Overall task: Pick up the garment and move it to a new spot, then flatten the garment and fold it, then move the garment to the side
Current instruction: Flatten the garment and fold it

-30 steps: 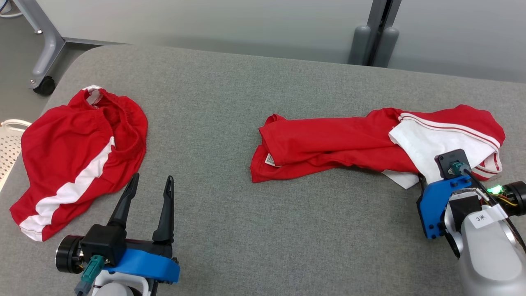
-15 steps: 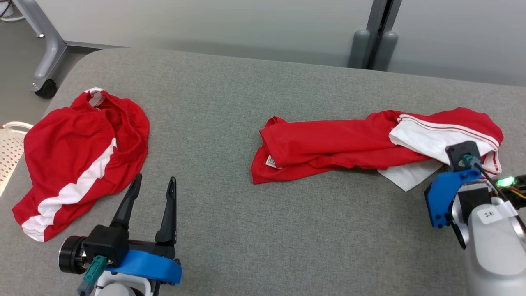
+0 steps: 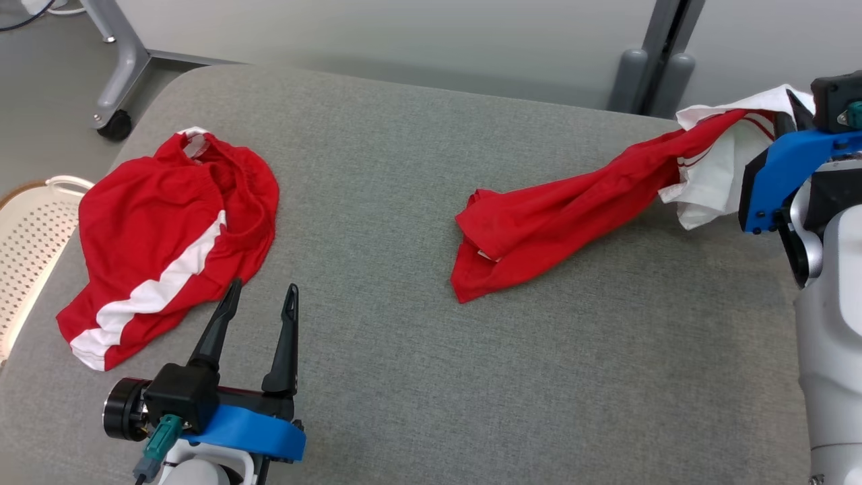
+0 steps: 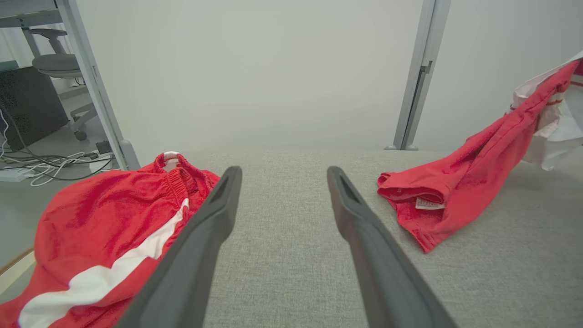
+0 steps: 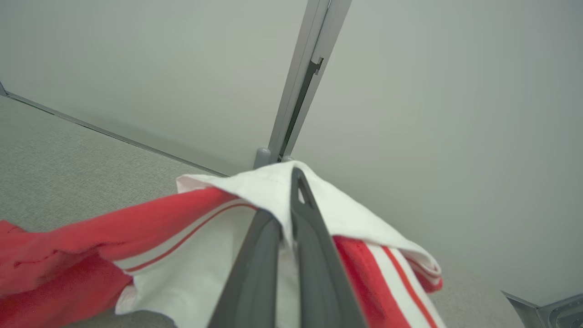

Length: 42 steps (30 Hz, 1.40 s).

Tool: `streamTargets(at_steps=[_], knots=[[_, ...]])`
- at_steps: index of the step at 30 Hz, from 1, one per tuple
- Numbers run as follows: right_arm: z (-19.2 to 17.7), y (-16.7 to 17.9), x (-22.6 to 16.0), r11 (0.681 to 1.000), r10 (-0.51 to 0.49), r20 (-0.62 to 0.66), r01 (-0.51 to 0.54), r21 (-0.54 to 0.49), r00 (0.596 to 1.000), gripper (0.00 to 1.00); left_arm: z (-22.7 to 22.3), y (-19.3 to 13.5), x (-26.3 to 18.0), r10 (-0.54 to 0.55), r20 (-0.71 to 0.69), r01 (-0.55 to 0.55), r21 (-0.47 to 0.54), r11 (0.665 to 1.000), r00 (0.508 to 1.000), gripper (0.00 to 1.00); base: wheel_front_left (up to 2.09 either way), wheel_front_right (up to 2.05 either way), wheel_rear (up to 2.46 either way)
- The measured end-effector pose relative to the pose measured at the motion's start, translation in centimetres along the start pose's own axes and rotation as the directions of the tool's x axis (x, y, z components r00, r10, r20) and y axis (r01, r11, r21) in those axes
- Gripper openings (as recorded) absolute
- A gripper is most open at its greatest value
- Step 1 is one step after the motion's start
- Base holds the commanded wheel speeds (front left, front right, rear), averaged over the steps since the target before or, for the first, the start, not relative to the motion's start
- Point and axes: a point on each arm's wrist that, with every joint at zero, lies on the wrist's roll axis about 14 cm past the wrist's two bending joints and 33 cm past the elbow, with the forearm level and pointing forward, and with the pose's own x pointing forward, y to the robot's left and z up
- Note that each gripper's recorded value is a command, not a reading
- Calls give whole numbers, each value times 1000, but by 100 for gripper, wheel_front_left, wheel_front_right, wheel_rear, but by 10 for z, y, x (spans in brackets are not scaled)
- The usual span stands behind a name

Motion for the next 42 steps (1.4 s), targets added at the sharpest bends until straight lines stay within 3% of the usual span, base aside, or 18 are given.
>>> streamTargets(at_steps=[4,8,13,19,22,24,29,33,36,42], knots=[[1,25,11,992,66,-30,-62,112,997,0,-2,7,-7,29,-9,-29,-5,1000,1000,100,0,0,0],[34,53,14,986,131,66,-137,99,989,0,-2,14,-14,53,-11,-53,-2,999,999,100,0,0,0],[66,88,-11,968,227,171,-241,66,959,0,-2,16,-18,63,-10,-63,1,998,998,100,0,0,0],[139,112,-67,939,327,380,-343,-25,865,0,3,7,-11,25,11,-25,2,1000,1000,100,0,0,0],[177,108,-99,938,328,490,-338,-71,808,0,8,-1,-7,1,27,-1,0,1000,1000,100,0,0,0],[185,98,-113,947,310,510,-305,-98,802,0,10,-5,-5,-14,34,14,-1,1000,999,100,0,0,0],[130,52,-111,981,191,352,-166,-98,917,0,11,-15,-1,-40,39,41,-10,999,998,100,0,0,0],[35,20,-105,995,91,99,-86,-54,991,0,8,-18,0,-49,29,49,-14,999,998,100,0,0,0],[-30,10,-113,999,47,-80,-48,-15,996,0,6,-20,2,-53,24,53,-17,998,998,100,0,0,0],[-114,2,-136,1000,5,-315,2,22,949,0,4,-21,5,-55,17,55,-20,998,998,100,0,0,0]])
